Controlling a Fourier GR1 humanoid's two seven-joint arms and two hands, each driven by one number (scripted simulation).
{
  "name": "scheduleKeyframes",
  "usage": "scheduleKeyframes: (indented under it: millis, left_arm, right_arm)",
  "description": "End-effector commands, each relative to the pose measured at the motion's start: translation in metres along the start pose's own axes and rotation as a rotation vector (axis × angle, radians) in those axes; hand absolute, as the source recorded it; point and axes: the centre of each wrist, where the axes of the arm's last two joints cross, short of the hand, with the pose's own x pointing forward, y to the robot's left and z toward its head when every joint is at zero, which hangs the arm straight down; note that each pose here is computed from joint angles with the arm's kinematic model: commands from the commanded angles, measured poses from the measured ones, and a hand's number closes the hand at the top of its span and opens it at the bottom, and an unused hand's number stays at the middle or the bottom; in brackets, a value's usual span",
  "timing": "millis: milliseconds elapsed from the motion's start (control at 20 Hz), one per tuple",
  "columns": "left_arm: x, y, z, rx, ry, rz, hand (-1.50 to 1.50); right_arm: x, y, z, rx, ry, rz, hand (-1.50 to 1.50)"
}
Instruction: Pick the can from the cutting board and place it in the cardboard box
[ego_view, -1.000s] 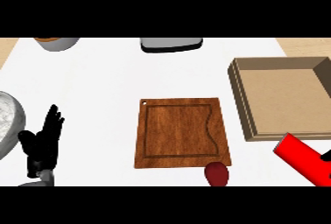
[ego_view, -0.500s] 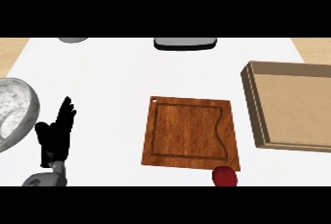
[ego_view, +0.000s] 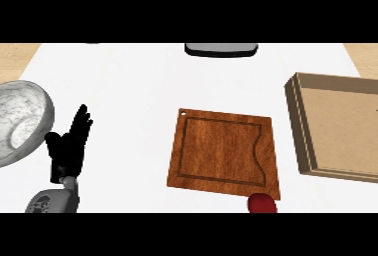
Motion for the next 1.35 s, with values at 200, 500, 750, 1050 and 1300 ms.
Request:
scheduleKeyframes:
  millis: [200, 500, 750, 1050, 1300]
  left_arm:
    - [0.003, -0.012, -0.009, 0.003, 0.012, -0.013, 0.0]
    - [-0.003, -0.022, -0.005, -0.019, 0.004, 0.001, 0.0]
    - [-0.006, -0.025, 0.014, -0.014, -0.004, 0.007, 0.0]
    - [0.0, 0.004, -0.007, 0.023, -0.005, -0.01, 0.0]
    - [-0.011, -0.01, 0.008, -0.002, -0.004, 0.01, 0.0]
  right_arm:
    - [-0.037, 0.071, -0.048, 0.006, 0.085, 0.0, 1.5]
    - [-0.073, 0.09, -0.061, 0.11, 0.132, -0.174, -1.5]
    - [-0.083, 0.096, -0.068, 0.074, 0.047, -0.364, -1.5]
    - [-0.107, 0.066, -0.051, -0.034, -0.038, -0.679, -1.5]
    - [-0.128, 0.034, -0.028, -0.134, 0.045, -0.802, -1.5]
